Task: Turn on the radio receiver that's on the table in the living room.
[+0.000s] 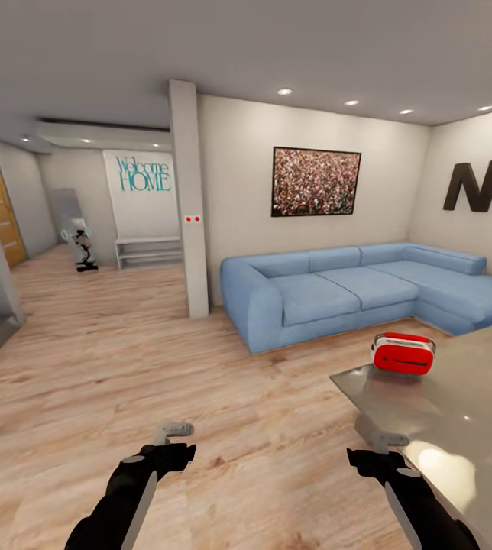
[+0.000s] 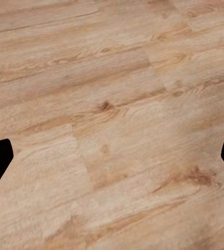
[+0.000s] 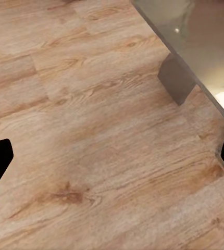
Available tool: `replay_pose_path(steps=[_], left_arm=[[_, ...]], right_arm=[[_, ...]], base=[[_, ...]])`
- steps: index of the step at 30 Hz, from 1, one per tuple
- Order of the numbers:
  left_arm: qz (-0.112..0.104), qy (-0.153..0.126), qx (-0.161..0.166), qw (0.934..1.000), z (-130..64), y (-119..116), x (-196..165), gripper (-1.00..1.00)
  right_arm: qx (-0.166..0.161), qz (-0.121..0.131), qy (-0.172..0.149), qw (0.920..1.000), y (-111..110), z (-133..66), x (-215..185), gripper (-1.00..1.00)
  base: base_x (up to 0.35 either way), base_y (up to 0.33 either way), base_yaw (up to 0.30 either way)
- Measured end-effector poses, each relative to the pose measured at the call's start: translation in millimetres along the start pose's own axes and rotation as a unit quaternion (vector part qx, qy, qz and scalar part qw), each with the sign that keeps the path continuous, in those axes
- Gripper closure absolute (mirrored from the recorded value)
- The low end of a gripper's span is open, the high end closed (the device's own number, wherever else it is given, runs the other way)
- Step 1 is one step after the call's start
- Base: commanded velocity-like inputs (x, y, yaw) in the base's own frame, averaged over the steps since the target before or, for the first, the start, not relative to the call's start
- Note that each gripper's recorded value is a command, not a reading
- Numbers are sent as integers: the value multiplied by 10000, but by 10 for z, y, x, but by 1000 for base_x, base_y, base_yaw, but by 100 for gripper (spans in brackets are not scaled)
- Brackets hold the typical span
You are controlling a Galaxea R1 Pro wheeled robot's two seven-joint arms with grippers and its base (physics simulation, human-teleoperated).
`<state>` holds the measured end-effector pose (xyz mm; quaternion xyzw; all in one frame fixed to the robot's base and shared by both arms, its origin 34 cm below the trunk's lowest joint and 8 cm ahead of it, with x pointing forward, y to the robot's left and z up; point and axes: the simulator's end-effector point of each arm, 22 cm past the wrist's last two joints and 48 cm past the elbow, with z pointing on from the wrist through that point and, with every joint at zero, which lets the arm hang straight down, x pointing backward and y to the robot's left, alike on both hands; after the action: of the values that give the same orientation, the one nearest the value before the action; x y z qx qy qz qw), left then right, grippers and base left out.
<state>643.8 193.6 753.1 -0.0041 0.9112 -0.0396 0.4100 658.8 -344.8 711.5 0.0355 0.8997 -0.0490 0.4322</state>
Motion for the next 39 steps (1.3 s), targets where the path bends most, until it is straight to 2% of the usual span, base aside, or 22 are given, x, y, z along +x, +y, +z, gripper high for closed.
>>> replay_pose_path(steps=[39], left_arm=[[6,-122,-2,9999,-69,0,-104,-100]], right_arm=[[-18,-21,-119,9999,23,-25,-7,-100]], base=[[259,237,-246]])
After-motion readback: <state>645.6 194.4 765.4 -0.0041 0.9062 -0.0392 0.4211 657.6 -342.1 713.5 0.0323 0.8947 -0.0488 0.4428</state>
